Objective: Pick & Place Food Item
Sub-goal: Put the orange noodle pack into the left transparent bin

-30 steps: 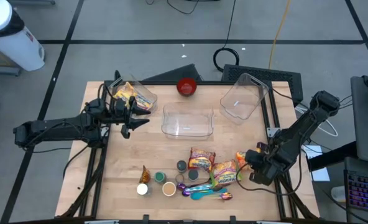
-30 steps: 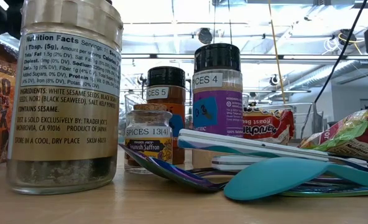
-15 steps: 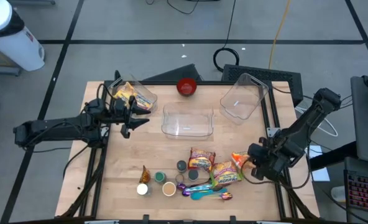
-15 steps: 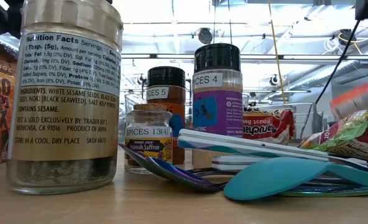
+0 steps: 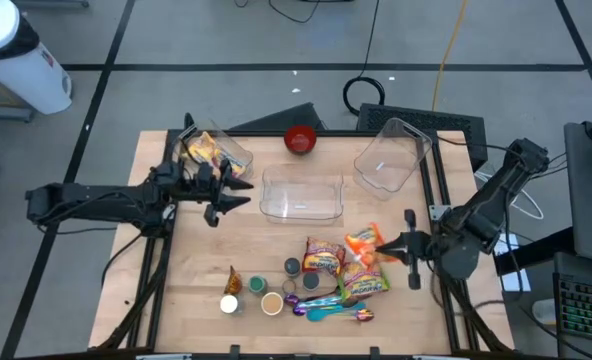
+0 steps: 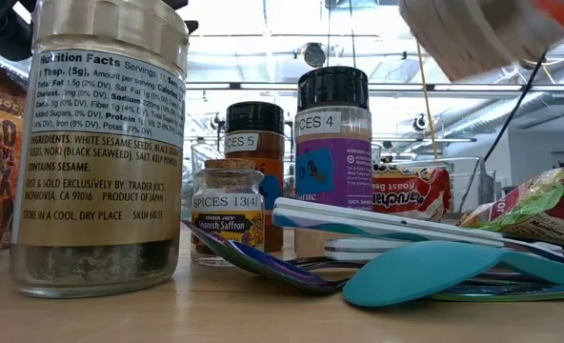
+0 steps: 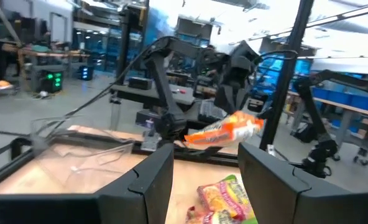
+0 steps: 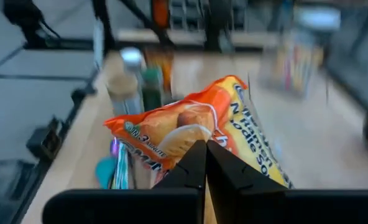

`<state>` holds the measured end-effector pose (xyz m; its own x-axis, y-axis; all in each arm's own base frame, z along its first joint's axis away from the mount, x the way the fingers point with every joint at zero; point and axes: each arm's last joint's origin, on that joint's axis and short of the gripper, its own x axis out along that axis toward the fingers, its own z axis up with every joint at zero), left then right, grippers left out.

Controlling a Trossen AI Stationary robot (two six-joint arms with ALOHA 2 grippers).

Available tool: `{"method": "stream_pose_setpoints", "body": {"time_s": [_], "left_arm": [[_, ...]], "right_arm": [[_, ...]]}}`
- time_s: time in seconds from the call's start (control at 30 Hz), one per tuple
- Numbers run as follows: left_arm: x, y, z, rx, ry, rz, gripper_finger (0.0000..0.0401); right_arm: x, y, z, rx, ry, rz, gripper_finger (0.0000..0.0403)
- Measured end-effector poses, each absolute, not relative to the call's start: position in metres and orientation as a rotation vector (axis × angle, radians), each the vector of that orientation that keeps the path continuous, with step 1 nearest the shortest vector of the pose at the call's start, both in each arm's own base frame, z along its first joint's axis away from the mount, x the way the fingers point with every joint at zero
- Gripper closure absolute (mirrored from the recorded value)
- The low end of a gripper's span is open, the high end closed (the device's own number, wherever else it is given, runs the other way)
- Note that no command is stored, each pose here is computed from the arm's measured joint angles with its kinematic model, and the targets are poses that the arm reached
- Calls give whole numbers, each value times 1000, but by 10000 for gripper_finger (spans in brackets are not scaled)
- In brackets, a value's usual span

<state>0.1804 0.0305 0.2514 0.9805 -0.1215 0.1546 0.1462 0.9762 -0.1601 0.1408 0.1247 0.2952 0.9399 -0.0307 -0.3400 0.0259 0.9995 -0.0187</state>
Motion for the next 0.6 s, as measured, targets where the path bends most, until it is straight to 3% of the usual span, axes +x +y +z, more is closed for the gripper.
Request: {"method": "stream_pose_setpoints", "body": {"time_s": [0.23,0.4,0.6], "left_arm": [[189,30,257,-128,-267,-144,207],[206,22,260,-169,-257,-149,171],[240,4,273,-26,-242,-225,137]], "right_arm": [[154,127,301,-206,130,-10,403],[163,121,296,-237,9,54,403],[171,109,287,-250,-91,85,403]]}}
